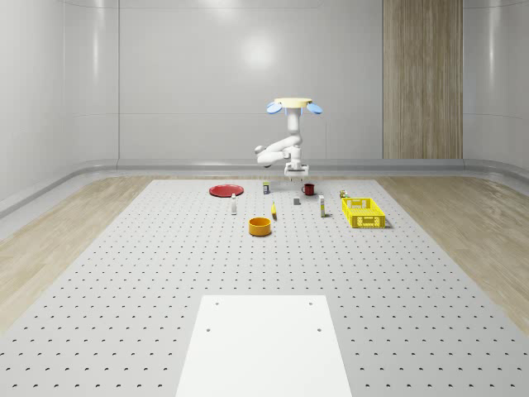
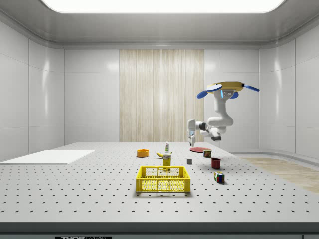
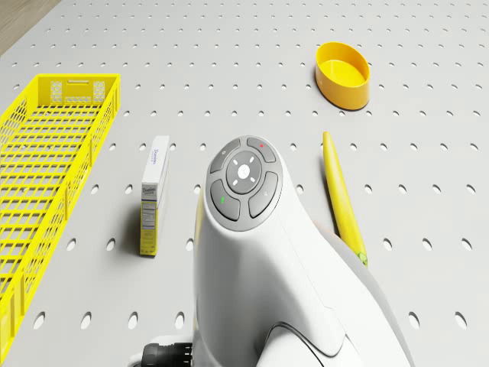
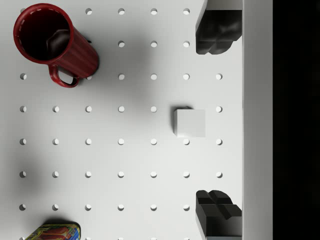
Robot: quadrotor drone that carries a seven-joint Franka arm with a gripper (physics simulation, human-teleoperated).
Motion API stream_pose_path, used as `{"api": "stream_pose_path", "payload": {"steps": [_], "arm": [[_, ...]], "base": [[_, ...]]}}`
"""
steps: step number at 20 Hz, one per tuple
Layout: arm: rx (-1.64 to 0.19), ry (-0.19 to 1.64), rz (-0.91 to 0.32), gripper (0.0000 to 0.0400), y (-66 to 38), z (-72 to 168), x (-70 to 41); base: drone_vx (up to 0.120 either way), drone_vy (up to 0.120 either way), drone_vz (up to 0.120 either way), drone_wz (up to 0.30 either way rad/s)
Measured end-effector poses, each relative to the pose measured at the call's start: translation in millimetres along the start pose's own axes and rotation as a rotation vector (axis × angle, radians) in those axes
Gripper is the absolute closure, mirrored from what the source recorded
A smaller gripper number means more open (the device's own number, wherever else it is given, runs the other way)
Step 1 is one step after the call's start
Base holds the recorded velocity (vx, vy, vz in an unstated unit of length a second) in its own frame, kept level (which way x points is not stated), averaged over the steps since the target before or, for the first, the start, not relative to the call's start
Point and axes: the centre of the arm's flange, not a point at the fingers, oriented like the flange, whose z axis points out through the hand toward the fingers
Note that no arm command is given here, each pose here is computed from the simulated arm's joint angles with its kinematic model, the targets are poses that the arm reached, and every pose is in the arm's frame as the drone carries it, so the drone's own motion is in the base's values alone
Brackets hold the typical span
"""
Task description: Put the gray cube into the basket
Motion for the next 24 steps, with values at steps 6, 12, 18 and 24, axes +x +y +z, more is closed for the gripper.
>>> {"api": "stream_pose_path", "payload": {"steps": [6, 12, 18, 24], "arm": [[-0.001, 0.001, 0.0, 0.0, -0.1, 0, -0.1], [-0.001, 0.001, 0.0, 0.0, -0.1, 0, -0.1], [-0.001, 0.002, 0.0, 0.0, -0.1, 9, -0.1], [-0.001, 0.001, 0.001, 0.0, 0.0, 34, 0.0]], "base": [[0.047, 0.0, -0.12, 0.0], [0.04, 0.0, -0.093, 0.0], [0.02, 0.0, 0.0, 0.0], [0.0, 0.0, 0.0, 0.0]]}}
